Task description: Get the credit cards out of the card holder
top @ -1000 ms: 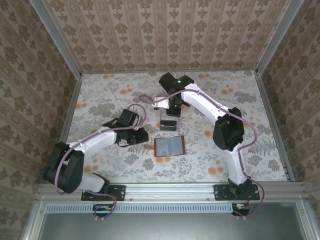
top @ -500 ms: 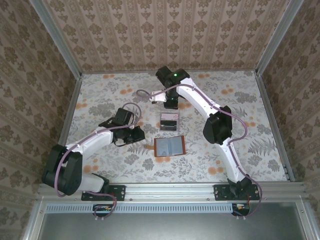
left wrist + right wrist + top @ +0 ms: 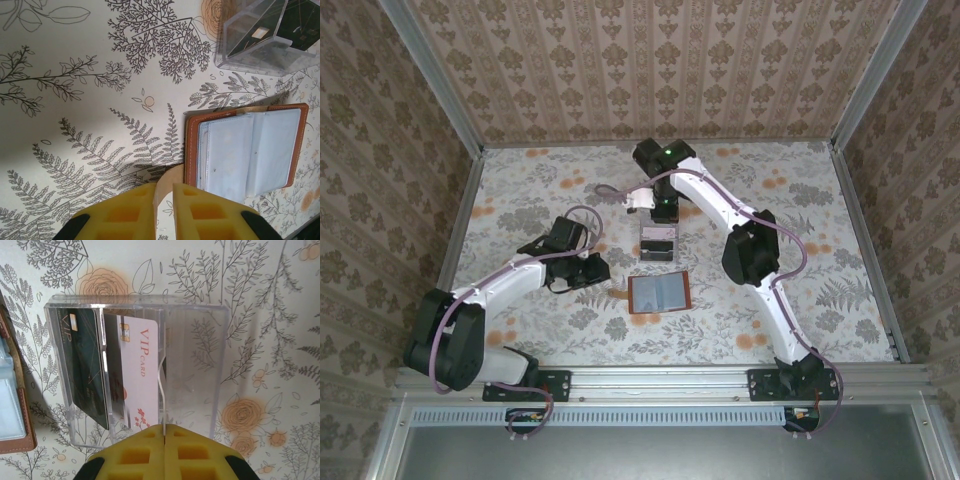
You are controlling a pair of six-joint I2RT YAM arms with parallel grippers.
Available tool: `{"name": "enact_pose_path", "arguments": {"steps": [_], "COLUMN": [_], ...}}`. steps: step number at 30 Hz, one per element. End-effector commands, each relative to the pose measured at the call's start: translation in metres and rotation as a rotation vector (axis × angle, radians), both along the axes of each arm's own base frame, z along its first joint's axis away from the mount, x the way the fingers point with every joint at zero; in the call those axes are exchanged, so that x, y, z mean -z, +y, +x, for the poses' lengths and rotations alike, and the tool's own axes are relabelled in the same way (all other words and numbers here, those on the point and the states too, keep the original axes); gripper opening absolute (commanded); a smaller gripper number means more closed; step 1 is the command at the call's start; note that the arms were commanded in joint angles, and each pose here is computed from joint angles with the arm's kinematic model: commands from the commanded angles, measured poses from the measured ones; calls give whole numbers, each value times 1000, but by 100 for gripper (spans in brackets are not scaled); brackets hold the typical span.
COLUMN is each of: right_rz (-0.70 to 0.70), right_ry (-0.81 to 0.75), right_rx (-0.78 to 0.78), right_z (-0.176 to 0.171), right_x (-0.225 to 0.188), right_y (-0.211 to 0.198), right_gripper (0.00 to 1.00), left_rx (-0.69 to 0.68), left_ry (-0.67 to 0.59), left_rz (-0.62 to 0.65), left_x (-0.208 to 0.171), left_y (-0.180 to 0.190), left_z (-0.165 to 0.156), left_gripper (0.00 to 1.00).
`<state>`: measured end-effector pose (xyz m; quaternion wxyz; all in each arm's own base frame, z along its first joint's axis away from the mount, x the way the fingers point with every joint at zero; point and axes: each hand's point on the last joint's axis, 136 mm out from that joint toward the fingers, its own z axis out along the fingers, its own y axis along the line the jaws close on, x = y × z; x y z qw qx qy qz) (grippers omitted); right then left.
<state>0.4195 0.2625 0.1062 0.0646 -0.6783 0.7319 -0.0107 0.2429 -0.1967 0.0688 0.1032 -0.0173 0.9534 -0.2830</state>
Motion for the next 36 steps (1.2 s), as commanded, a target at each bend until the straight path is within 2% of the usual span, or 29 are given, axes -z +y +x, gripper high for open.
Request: {"name": "enact_pose_path", "arguments": {"steps": [1,6,9,11,18,27,36], "right_rz": [-16,-13,-12,-8,24,48,49], "right_ry": [49,13,-87,-145,-289,-299,-228], "right_rx": [-9,0,52,84,148,172,143], "right_z": [-7,1,22,34,54,52,41], "right_x": [5,3,-5,-14,-39,-27,-2], "right_y": [-4,-3,-4,-6,-12,-11,-6], "right_gripper": [0,5,21,27,29,29,30], "left_rx": [-6,-7,-6,-7,-4,1,6], "left_ry": [16,19,18,16,16,12,15], "left_rz": [3,1,0,-2,-13,-25,-30], "left_x": [4,5,4,3,1,-1,-2], "left_y": [8,8,8,8,7,3,0], "left_z": [-1,-1,-1,-1,-1,0,0], "left_gripper": [18,17,17,18,18,18,18]}}
